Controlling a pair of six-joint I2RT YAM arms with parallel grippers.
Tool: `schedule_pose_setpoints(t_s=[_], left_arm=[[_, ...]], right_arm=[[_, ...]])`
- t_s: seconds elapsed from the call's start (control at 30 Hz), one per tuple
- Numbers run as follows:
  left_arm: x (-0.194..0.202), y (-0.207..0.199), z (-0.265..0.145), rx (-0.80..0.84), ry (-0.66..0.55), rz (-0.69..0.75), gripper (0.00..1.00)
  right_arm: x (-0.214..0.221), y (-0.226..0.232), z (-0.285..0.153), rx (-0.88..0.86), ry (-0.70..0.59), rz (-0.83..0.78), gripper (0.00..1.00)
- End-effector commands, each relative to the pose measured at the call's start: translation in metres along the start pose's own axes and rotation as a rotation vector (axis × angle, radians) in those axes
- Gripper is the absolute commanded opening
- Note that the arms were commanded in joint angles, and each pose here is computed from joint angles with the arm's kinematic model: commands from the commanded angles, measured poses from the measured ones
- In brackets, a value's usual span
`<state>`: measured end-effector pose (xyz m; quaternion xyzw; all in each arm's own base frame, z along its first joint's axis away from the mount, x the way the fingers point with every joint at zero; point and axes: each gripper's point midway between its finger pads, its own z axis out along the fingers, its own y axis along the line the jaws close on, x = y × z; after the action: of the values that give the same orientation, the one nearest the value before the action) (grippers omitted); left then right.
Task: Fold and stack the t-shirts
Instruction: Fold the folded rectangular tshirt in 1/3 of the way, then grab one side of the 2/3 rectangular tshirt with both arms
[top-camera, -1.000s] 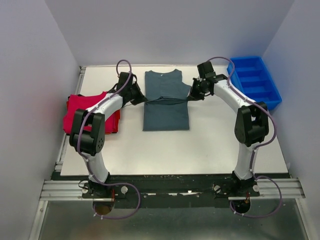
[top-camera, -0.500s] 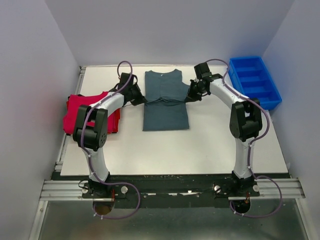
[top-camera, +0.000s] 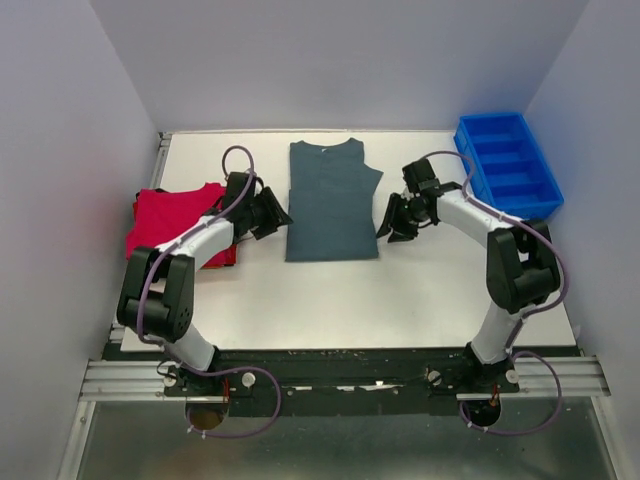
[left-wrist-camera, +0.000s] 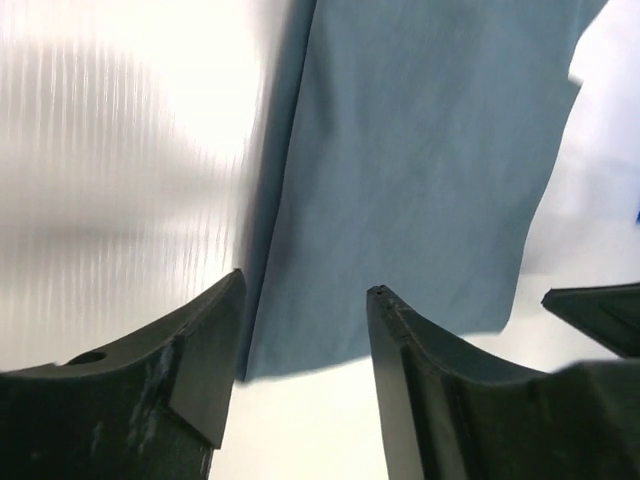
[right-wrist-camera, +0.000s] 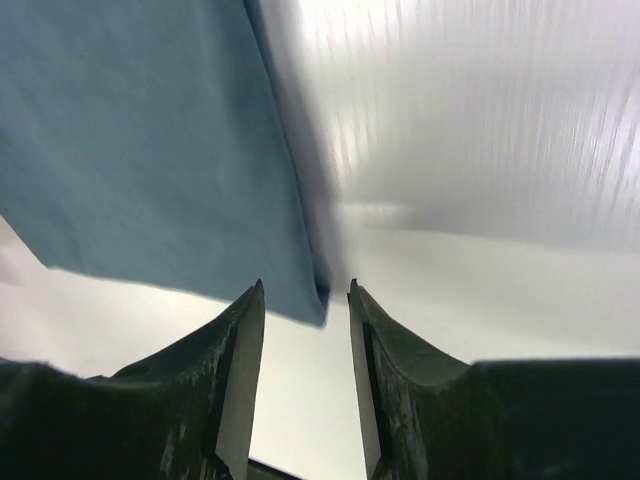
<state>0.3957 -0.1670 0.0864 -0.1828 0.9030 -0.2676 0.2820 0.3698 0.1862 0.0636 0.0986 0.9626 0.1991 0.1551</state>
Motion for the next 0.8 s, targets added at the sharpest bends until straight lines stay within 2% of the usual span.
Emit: schedule_pose_setpoints(t_s=[0.0, 0.2, 0.53, 0.67, 0.77], left_arm=[[0.034, 0.015, -0.018, 0.026, 0.005, 0.024, 0.61], [0.07, 0.034, -0.013, 0.023, 0.087, 0.016, 0.54], [0.086, 0.045, -0.003, 0.013, 0.147, 0.018, 0.51], [0.093, 0.051, 0.0, -0.002, 0.17, 0.007, 0.49], [0.097, 0.051, 0.0, 0.001, 0.186, 0.003, 0.49]], right_arm=[[0.028, 0.002, -0.003, -0.091, 0.004, -0.055, 0.46], [0.056, 0.002, 0.01, -0.151, 0.084, -0.071, 0.41], [0.063, -0.004, 0.029, -0.139, 0.115, -0.054, 0.41], [0.067, -0.011, 0.037, -0.115, 0.131, -0.045, 0.36], [0.067, -0.011, 0.038, -0.114, 0.133, -0.046, 0.24]])
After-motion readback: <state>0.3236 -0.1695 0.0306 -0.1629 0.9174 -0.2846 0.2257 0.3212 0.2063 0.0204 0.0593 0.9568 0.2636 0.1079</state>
